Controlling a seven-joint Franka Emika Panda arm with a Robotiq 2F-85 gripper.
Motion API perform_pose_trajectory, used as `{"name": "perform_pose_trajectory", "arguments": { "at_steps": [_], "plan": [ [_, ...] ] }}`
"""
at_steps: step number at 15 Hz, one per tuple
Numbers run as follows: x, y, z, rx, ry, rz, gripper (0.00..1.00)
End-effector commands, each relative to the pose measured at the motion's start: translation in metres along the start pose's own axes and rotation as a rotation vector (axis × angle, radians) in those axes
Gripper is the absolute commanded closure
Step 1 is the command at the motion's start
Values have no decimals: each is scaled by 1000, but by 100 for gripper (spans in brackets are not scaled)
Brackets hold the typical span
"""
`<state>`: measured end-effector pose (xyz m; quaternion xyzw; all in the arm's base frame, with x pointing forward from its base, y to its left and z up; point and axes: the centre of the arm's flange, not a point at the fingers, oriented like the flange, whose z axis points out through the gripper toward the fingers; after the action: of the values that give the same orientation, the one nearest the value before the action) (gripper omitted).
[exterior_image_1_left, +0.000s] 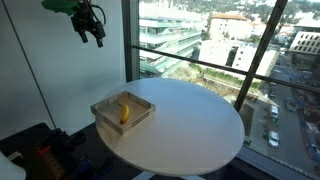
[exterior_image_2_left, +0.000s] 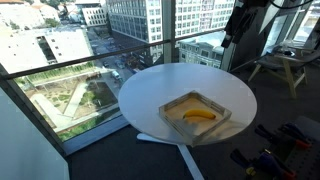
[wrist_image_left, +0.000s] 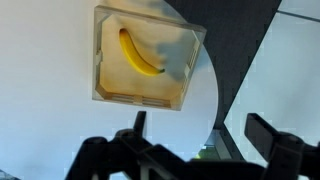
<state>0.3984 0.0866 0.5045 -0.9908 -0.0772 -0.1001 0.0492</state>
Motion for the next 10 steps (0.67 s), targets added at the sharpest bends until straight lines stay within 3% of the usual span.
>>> {"name": "perform_pose_trajectory", "arguments": {
  "at_steps": [1, 10],
  "plan": [
    [10, 5, 6, 33, -31, -8, 0],
    [19, 14, 43, 2, -63, -43, 0]
  ]
}}
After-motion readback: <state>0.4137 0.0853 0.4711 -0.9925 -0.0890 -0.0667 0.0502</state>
